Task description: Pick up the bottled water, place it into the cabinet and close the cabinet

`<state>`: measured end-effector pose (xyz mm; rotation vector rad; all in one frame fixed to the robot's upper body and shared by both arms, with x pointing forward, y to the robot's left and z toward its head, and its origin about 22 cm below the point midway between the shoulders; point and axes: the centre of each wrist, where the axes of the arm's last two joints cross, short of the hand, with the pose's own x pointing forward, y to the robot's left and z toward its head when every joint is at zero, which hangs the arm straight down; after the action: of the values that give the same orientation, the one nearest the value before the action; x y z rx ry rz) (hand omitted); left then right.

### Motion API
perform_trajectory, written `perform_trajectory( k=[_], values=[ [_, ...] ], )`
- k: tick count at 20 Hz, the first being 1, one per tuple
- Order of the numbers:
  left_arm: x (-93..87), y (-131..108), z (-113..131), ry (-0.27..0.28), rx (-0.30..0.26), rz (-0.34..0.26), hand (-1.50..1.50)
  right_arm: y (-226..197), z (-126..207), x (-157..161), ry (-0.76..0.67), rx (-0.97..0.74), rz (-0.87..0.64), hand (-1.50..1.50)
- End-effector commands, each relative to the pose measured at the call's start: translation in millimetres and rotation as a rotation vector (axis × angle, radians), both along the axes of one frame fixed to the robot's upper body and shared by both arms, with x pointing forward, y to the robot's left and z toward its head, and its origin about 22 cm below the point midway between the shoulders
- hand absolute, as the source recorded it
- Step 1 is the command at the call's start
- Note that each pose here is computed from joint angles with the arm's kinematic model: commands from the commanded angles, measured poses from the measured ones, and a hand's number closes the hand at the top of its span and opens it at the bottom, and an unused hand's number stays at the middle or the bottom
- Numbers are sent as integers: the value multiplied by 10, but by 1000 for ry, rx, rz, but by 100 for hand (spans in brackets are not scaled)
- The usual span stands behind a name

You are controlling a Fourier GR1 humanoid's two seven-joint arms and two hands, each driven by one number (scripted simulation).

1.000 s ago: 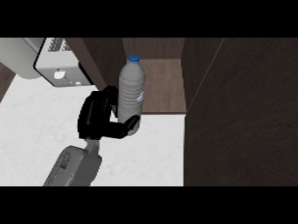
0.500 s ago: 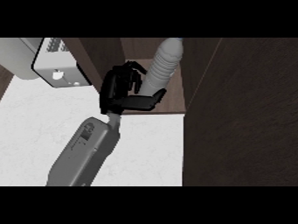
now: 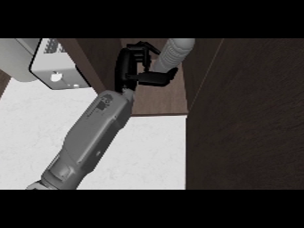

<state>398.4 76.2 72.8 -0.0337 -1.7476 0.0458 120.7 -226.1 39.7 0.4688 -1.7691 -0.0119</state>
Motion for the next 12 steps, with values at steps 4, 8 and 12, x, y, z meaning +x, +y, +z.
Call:
perform_trajectory(
  k=[4, 8, 12],
  values=[
    [250, -12, -58, 25, 104, 115, 150, -34, 16, 39, -11, 5, 9, -150],
    [326, 22, -78, 19, 190, 144, 150, 283, 13, -25, -8, 24, 13, -150],
    [386, 17, -36, 32, 197, 165, 150, -4, 19, -61, 3, 21, 29, -150]
  ],
)
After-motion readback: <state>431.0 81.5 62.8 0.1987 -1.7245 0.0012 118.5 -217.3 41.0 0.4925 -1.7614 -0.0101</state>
